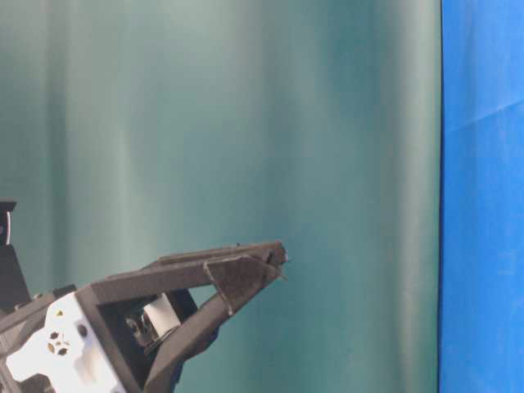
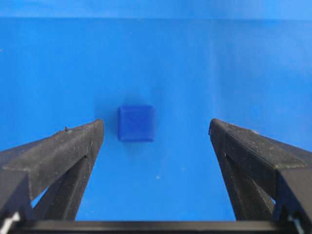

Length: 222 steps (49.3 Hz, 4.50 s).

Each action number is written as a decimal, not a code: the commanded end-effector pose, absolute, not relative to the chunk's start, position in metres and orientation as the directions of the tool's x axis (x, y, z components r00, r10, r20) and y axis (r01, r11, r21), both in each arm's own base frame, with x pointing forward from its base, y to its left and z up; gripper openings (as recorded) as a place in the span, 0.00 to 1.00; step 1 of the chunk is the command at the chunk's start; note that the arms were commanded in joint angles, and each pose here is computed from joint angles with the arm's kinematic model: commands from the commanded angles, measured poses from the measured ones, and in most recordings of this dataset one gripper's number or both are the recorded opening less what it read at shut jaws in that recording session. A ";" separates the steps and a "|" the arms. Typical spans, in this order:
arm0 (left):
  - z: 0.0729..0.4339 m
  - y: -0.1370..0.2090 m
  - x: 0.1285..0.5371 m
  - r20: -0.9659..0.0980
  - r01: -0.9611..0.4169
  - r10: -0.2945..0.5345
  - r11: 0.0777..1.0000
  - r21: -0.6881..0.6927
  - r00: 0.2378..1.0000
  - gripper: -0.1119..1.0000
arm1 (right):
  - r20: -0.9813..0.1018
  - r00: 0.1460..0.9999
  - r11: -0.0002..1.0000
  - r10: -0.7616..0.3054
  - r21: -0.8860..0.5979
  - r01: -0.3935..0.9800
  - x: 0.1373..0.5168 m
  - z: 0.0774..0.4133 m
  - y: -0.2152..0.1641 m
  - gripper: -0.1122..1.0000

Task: Handover the blue block to the right arm after grasping it with the left arm, then place it in the designated position.
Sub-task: 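Lower the open left gripper over the blue cube, then close the left gripper on the blue cube, then lift the cube and rotate the left gripper to point toward the right arm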

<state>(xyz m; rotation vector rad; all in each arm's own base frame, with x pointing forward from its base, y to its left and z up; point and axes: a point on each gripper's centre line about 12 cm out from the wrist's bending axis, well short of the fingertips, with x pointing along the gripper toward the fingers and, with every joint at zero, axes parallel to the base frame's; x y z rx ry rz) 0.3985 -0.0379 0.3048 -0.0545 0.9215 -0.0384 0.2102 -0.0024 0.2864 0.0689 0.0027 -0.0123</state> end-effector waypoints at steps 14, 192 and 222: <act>0.323 -0.039 0.397 -0.765 0.019 -0.062 0.998 -0.065 0.641 0.94 | 0.026 1.000 0.997 -0.014 0.072 0.012 0.213 0.298 -0.003 0.97; 0.194 -0.033 0.414 -0.854 -0.002 -0.036 0.999 -0.044 0.519 0.54 | -0.026 0.999 0.997 -0.029 0.070 0.031 0.222 0.286 -0.006 0.97; 0.323 -0.036 0.397 -0.801 0.009 -0.046 0.999 -0.051 0.596 0.54 | -0.025 0.999 0.997 -0.030 0.072 0.032 0.222 0.287 -0.006 0.97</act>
